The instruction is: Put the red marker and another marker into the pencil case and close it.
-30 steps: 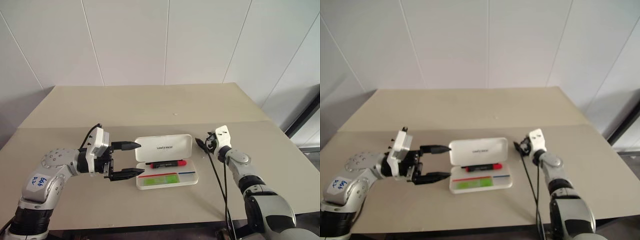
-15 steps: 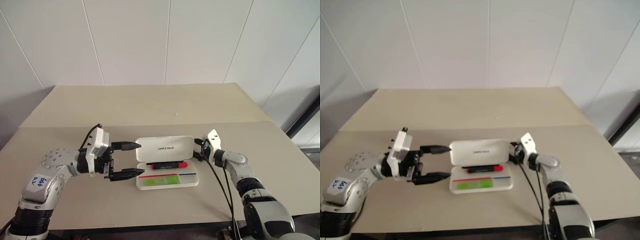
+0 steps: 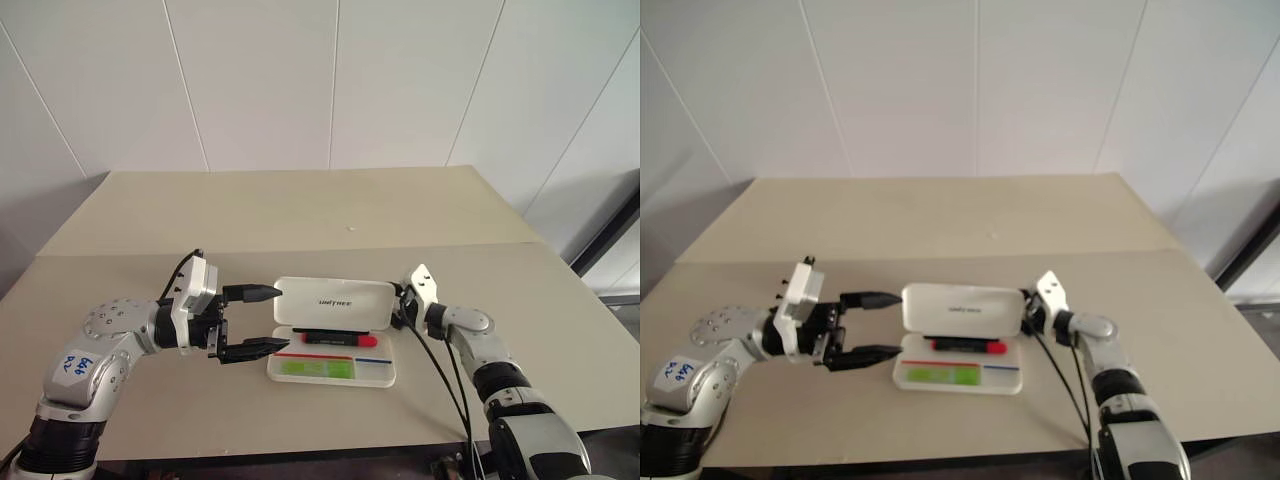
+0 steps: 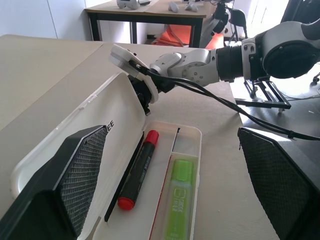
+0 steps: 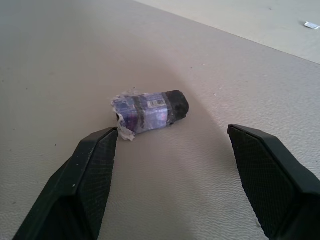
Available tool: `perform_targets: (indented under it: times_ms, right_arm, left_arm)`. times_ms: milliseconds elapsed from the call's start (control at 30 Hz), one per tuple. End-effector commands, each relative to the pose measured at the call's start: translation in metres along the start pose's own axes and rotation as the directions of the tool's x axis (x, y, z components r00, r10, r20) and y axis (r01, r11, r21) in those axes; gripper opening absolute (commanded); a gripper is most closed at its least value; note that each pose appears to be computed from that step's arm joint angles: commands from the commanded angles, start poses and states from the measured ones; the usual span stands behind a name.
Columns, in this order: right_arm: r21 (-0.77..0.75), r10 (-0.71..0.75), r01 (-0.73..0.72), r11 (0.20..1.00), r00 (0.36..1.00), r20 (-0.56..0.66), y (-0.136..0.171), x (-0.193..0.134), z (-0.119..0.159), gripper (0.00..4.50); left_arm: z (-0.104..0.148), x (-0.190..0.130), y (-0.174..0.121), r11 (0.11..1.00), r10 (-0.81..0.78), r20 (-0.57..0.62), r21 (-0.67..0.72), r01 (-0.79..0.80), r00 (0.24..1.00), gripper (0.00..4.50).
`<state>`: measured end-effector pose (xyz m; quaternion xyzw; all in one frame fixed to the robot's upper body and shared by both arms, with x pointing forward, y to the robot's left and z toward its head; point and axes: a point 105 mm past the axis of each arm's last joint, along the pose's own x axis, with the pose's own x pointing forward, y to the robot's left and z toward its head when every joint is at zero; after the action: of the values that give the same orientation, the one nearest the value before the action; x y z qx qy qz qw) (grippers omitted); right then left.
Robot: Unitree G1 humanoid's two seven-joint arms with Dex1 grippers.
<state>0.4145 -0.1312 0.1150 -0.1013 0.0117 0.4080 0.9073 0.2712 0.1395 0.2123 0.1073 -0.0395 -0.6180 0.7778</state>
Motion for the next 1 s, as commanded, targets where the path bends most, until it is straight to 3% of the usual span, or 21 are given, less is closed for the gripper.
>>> perform_targets:
  times_ms: [33,433,567,867,1000]
  right_arm:
    - [-0.006,0.016,-0.016,1.0,1.0,-0.008,0.007,0.01,0.0,4.5]
    - [0.032,-0.022,0.022,0.999,0.999,-0.024,0.01,0.032,0.001,4.5]
    - [0.05,-0.042,0.043,0.998,0.999,-0.021,0.008,0.034,0.003,3.6]
    - [0.027,-0.132,0.131,0.991,0.991,0.005,-0.01,0.026,0.012,0.37]
    - [0.014,-0.184,0.184,0.983,0.982,0.034,-0.021,0.02,0.019,0.37]
  left_arm:
    - [0.008,0.001,-0.005,0.999,-0.018,0.014,0.036,0.018,1.0,4.46]
    - [0.009,-0.001,-0.007,0.999,-0.008,0.009,0.036,0.008,1.0,4.46]
    - [0.01,-0.001,-0.006,0.999,-0.005,0.005,0.036,0.004,1.0,4.5]
    - [0.01,0.001,-0.005,0.999,-0.008,0.013,0.037,0.008,1.0,4.5]
    - [0.009,0.002,-0.004,0.999,-0.011,0.015,0.037,0.011,1.0,4.5]
